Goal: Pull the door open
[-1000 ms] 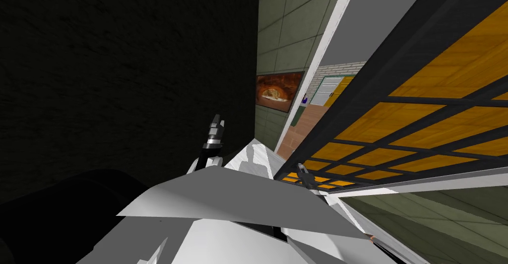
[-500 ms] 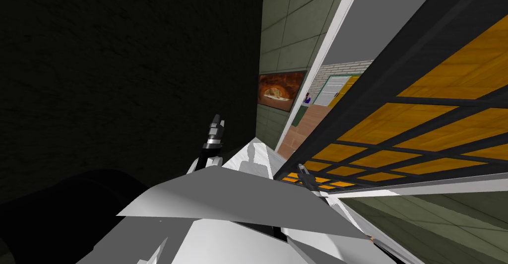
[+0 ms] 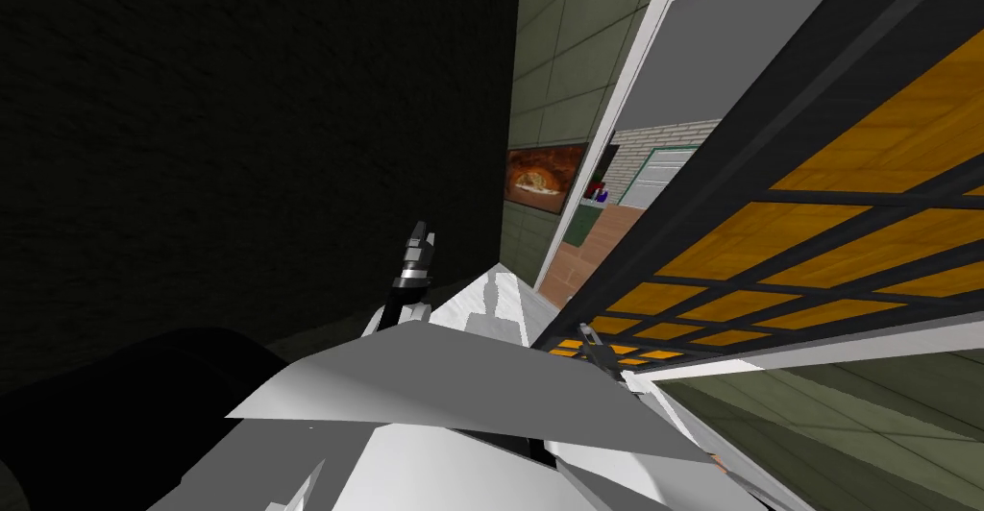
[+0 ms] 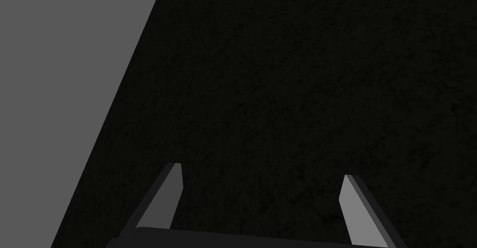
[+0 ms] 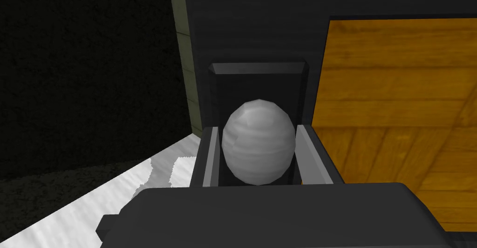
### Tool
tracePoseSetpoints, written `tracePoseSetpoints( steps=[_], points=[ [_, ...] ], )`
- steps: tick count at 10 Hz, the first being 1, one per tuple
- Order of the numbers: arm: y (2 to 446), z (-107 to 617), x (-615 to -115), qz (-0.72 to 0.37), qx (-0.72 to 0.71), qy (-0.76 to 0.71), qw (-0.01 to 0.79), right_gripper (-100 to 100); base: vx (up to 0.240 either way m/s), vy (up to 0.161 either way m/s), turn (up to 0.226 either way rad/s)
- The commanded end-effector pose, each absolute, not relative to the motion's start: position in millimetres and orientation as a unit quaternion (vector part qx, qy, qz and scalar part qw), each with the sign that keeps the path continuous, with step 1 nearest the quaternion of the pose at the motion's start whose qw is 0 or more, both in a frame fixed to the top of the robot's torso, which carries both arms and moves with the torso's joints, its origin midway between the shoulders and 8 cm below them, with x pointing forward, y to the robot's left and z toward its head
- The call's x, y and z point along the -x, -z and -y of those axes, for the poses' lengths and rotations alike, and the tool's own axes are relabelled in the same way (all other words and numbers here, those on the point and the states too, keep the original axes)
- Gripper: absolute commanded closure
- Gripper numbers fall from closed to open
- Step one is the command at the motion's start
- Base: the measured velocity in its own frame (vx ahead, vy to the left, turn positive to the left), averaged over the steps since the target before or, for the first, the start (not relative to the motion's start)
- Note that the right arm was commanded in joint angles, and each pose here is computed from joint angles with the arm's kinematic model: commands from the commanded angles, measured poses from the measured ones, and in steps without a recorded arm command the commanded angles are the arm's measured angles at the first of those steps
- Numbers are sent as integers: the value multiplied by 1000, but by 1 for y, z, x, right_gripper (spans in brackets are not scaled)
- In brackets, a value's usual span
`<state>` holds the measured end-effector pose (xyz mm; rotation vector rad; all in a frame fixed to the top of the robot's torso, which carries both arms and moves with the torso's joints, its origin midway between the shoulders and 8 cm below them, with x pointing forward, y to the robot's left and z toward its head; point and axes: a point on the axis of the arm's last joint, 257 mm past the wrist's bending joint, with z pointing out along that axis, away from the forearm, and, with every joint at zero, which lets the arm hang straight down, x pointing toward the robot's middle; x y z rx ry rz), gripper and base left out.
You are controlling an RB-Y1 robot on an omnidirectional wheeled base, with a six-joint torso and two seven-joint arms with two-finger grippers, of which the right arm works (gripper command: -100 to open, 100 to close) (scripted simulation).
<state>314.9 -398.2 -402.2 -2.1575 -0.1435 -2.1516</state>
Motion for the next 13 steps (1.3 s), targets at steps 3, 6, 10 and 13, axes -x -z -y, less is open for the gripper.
tracePoseSetpoints(
  steps=[3, 6, 10, 13],
  points=[
    [403, 397, -307, 51, 707, 704, 52, 100, -145, -54, 103],
    [402, 399, -300, 55, 706, 704, 56, 100, -234, -90, 182],
    [401, 400, -292, 60, 705, 704, 60, 100, -213, -87, 172],
    [402, 398, -291, 61, 706, 702, 63, 100, -143, -55, 108]
  ],
)
